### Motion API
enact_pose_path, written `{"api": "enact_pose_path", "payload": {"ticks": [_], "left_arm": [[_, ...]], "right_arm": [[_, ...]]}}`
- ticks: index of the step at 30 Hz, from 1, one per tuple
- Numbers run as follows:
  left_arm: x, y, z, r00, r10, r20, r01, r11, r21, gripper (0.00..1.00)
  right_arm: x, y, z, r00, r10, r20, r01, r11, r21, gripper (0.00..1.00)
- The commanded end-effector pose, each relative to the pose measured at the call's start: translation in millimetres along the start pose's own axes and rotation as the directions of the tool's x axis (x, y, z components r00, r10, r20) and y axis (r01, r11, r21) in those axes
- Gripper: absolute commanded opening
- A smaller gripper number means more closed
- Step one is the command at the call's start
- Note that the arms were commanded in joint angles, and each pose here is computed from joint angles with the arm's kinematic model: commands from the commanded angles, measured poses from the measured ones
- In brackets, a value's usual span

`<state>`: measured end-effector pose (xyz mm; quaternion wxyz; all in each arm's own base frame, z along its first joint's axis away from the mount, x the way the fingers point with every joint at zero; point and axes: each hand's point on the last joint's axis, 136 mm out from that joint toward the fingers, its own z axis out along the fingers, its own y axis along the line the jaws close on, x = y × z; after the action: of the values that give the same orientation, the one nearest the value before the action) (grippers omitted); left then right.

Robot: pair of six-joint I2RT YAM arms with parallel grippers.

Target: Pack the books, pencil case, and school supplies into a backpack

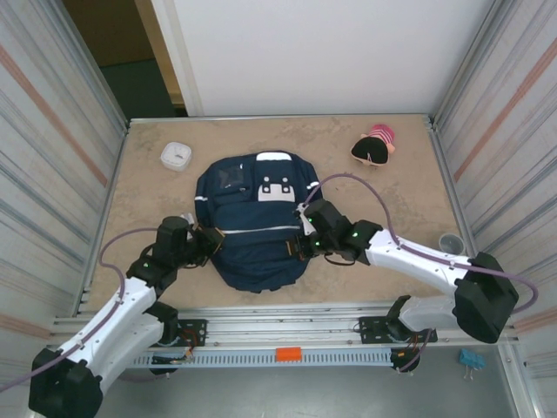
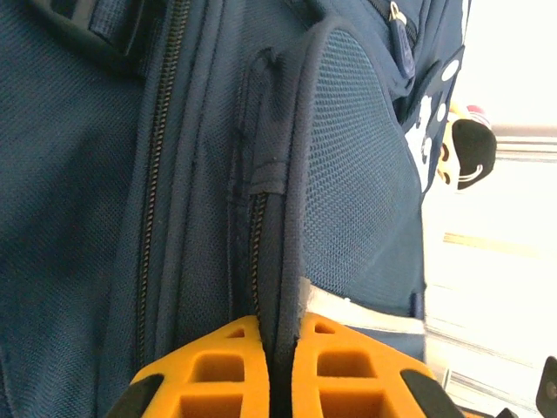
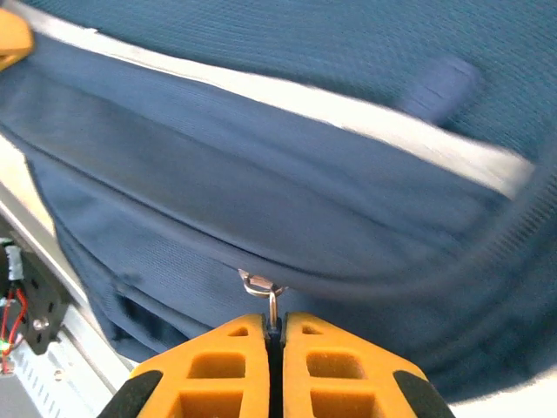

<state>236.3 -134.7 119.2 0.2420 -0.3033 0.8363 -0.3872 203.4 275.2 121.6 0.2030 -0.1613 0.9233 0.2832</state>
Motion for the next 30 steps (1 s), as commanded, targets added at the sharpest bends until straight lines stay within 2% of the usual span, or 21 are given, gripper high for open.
{"api": "enact_pose_path", "payload": {"ticks": [1,7,8,11,12,14,16,19,20,22,24,25,26,27,29,30], "left_arm": [[-23,11,-9,0.994,0.069,0.081,-0.062,0.994,-0.096,0.00],[-31,-2,-8,0.987,0.145,0.067,-0.137,0.985,-0.101,0.02],[-31,-7,-9,0.984,0.170,0.061,-0.164,0.982,-0.092,0.10],[-36,-21,-15,0.960,0.270,0.075,-0.265,0.961,-0.072,0.58],[-40,-25,-20,0.941,0.323,0.101,-0.317,0.945,-0.078,0.67],[-49,-41,-31,0.880,0.449,0.155,-0.444,0.893,-0.071,0.74],[-53,-62,-42,0.783,0.588,0.204,-0.592,0.805,-0.048,0.76],[-49,-90,-52,0.606,0.757,0.245,-0.780,0.626,-0.004,0.73],[-44,-98,-54,0.548,0.798,0.252,-0.827,0.562,0.019,0.72],[-35,-110,-53,0.465,0.848,0.255,-0.883,0.464,0.068,0.70],[-15,-121,-49,0.340,0.908,0.245,-0.940,0.318,0.128,0.67],[-5,-125,-46,0.268,0.933,0.240,-0.960,0.239,0.145,0.67],[9,-126,-42,0.171,0.958,0.231,-0.978,0.136,0.161,0.66],[25,-127,-38,0.053,0.972,0.230,-0.984,0.012,0.175,0.66],[58,-125,-28,-0.157,0.957,0.243,-0.953,-0.212,0.218,0.66],[73,-122,-24,-0.237,0.938,0.254,-0.922,-0.300,0.246,0.66]], "right_arm": [[10,-38,-11,1.000,0.010,-0.025,-0.007,0.993,0.118,0.00],[5,-31,-14,1.000,-0.009,-0.010,0.010,0.998,0.064,0.00],[5,-28,-13,1.000,-0.013,-0.010,0.014,0.999,0.049,0.00],[1,-19,-15,1.000,-0.031,0.006,0.031,0.999,0.008,0.00],[-1,-17,-16,0.999,-0.035,0.013,0.035,0.999,-0.001,0.00],[-4,-13,-18,0.999,-0.042,0.021,0.043,0.999,-0.025,0.00],[-7,-8,-20,0.999,-0.045,0.030,0.047,0.998,-0.052,0.00],[-11,-4,-20,0.998,-0.042,0.040,0.045,0.996,-0.075,0.00],[-12,-2,-19,0.998,-0.040,0.040,0.043,0.996,-0.080,0.00],[-13,-2,-17,0.999,-0.035,0.040,0.038,0.996,-0.087,0.00],[-14,1,-15,0.999,-0.031,0.041,0.035,0.994,-0.102,0.00],[-14,1,-14,0.999,-0.028,0.041,0.032,0.994,-0.107,0.00],[-16,3,-14,0.999,-0.025,0.045,0.030,0.993,-0.112,0.00],[-17,4,-14,0.999,-0.022,0.045,0.027,0.993,-0.118,0.00],[-19,7,-14,0.999,-0.018,0.051,0.024,0.991,-0.131,0.00],[-19,8,-14,0.998,-0.016,0.053,0.023,0.991,-0.135,0.00]]}}
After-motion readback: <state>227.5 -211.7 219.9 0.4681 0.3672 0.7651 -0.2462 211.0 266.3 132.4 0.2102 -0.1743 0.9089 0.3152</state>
